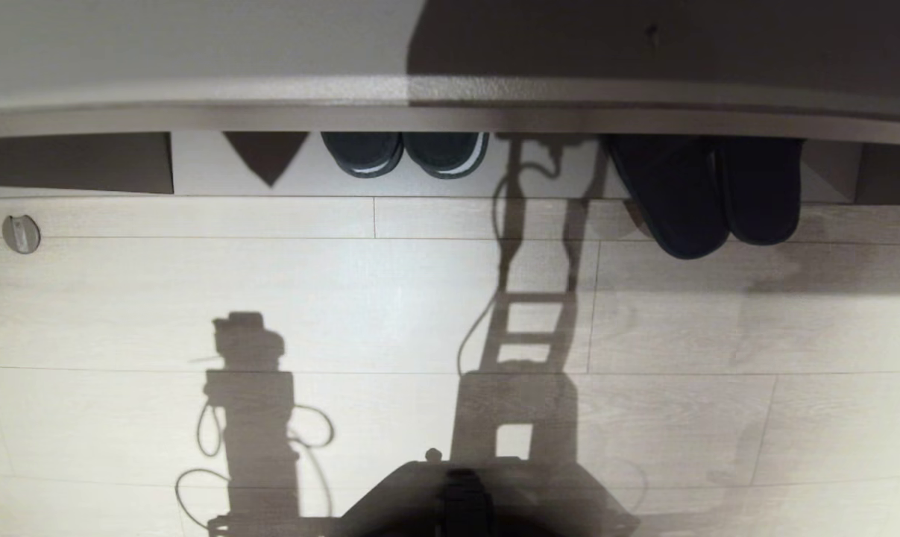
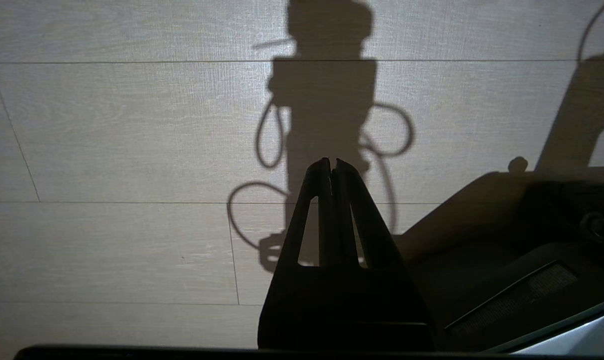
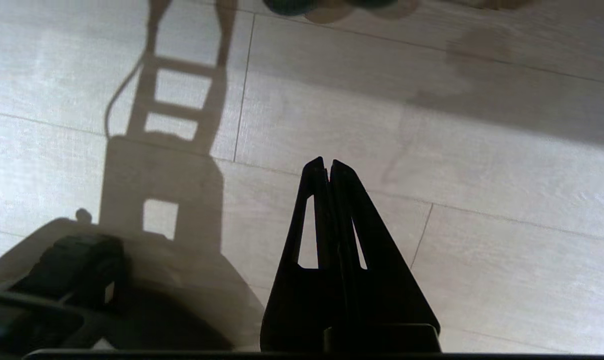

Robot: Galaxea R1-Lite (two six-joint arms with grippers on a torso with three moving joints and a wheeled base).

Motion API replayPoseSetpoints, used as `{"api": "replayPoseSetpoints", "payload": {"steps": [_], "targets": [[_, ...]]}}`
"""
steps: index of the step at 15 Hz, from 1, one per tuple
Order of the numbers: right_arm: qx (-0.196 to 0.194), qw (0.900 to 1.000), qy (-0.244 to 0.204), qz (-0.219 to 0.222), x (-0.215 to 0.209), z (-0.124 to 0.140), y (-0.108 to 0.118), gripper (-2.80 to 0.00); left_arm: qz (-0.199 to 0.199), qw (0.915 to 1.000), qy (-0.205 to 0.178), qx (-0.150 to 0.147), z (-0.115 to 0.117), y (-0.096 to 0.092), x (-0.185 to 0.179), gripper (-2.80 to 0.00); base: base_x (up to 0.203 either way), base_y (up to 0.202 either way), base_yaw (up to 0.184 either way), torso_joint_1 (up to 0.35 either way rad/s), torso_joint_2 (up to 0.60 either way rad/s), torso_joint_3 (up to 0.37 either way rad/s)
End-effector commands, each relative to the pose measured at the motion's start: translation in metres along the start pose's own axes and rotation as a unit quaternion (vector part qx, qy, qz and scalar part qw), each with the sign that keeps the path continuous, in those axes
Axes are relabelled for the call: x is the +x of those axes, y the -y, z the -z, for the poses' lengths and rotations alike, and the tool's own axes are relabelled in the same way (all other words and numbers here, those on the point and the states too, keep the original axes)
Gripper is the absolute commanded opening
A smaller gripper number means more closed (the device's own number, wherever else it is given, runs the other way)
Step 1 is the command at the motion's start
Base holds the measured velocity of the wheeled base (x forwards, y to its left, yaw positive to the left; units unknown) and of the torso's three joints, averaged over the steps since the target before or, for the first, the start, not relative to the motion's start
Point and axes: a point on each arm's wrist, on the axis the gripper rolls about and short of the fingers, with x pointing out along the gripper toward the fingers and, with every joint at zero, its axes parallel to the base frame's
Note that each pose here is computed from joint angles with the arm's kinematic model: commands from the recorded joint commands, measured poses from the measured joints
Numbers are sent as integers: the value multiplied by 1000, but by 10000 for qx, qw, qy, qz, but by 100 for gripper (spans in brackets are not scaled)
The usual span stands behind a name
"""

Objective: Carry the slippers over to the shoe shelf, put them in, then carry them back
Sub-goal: Pick up the slippers in the shoe cabinet

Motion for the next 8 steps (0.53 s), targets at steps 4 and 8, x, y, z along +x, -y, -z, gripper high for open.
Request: {"api": "replayPoseSetpoints", "payload": {"steps": [4, 8], "targets": [[-176, 9957, -884, -215, 137, 1, 13, -280, -2, 10000, -5, -4, 0, 0, 0, -280, 0, 0, 0, 0, 0, 0], [-562, 9980, 216, -197, 208, 7, 14, -280, -2, 10000, -3, -12, 0, 0, 0, -280, 0, 0, 0, 0, 0, 0]]}}
